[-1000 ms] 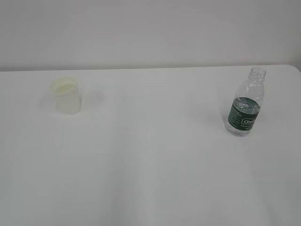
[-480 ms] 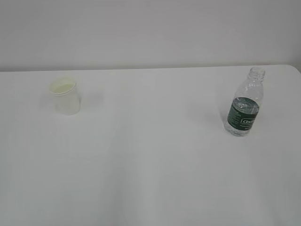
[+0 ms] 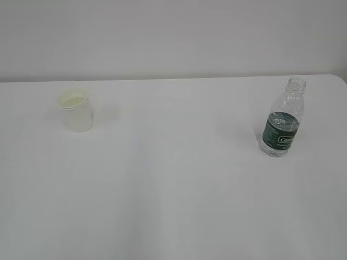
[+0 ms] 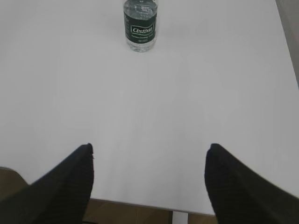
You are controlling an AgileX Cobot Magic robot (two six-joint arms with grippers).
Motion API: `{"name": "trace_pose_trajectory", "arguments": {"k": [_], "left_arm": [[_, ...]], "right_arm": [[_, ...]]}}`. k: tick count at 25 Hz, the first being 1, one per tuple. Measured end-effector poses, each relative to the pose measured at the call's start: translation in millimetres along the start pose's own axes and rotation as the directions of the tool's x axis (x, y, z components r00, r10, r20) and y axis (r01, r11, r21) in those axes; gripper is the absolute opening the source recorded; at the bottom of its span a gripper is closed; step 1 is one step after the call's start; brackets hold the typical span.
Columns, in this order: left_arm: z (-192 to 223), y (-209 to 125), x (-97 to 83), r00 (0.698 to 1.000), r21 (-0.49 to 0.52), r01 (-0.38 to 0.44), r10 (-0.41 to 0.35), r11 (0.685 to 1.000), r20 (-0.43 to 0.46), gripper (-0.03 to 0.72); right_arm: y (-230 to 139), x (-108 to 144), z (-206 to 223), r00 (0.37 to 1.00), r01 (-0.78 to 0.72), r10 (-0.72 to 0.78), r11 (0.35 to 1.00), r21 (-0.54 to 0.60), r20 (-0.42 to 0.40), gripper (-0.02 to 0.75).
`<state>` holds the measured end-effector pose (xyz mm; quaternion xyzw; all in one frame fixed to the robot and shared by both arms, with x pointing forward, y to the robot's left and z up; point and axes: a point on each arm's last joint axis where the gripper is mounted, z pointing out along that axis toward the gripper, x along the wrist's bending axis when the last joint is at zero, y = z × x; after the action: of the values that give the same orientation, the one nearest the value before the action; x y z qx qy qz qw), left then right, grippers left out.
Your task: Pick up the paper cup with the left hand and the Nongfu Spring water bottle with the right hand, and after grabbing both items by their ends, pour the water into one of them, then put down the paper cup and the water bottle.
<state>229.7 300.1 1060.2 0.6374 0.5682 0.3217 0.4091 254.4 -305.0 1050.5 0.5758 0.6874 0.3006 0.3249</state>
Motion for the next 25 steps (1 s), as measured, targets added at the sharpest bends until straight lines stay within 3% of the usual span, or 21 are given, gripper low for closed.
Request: {"name": "trace_pose_trajectory", "arguments": {"k": [6, 14, 25], "left_arm": [[1, -1, -0.4, 1.0, 0.006, 0.003, -0.003, 1.0, 0.005, 0.452], [1, -1, -1.4, 1.0, 0.003, 0.007, -0.007, 1.0, 0.017, 0.451], [1, -2, -1.4, 1.0, 0.004, 0.007, -0.007, 1.0, 0.017, 0.45]], "right_arm": [[-6, 0, -3, 1.0, -0.001, 0.001, 1.0, -0.01, 0.006, 0.554], [-19, -1, -16, 1.0, -0.012, 0.014, 0.992, -0.122, 0.011, 0.554], [-19, -1, -16, 1.0, -0.013, 0.014, 0.992, -0.122, 0.011, 0.554]]}}
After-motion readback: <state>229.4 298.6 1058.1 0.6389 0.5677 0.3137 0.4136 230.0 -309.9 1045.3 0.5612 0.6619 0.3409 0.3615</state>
